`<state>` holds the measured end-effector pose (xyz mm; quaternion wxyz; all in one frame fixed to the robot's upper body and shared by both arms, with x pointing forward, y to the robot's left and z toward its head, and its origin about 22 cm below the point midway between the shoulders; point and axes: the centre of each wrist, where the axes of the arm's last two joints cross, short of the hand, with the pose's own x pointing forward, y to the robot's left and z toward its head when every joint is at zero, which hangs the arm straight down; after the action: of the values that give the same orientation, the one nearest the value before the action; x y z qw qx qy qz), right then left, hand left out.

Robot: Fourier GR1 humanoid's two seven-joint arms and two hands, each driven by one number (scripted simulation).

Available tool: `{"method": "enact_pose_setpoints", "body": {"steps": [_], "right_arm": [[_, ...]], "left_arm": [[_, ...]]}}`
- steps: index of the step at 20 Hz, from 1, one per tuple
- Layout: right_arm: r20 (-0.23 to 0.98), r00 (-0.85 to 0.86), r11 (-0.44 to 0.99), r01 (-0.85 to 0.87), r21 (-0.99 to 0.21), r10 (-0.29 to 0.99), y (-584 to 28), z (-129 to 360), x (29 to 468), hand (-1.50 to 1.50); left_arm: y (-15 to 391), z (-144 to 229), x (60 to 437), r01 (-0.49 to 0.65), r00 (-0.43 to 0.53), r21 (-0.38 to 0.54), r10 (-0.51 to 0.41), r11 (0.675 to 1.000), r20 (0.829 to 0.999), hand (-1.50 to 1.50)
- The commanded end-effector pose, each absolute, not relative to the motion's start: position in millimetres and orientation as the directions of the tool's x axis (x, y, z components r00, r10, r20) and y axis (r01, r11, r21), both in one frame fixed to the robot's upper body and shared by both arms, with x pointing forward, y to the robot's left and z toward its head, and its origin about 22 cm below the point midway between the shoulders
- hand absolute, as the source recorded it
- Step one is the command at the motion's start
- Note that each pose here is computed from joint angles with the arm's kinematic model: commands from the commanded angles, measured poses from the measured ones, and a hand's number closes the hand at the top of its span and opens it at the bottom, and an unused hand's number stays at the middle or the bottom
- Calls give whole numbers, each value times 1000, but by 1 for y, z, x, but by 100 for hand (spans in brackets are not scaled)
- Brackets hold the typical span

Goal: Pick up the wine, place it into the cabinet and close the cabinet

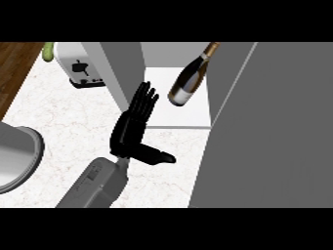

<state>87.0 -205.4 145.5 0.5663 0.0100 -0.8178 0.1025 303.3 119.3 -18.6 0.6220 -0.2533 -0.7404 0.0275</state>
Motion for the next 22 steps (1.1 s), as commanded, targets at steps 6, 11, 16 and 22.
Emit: {"method": "enact_pose_setpoints", "body": {"steps": [6, 11, 16, 22], "right_arm": [[931, -365, 953, -278, -118, 9, -204, 190, 62, -150], [946, -321, 922, -379, -84, -45, -202, 190, 56, -150], [962, -272, 807, -571, -151, -12, -201, 182, 54, 150], [960, -277, 746, -649, -151, -47, -194, 185, 49, 150]], "left_arm": [[169, -13, 255, 325, -93, -408, 458, 853, 884, -150], [206, -30, 234, 294, -123, -394, 443, 871, 888, -150], [240, -12, 242, 278, -195, -357, 416, 892, 888, -150], [278, -12, 238, 219, -235, -332, 380, 917, 894, -150]]}}
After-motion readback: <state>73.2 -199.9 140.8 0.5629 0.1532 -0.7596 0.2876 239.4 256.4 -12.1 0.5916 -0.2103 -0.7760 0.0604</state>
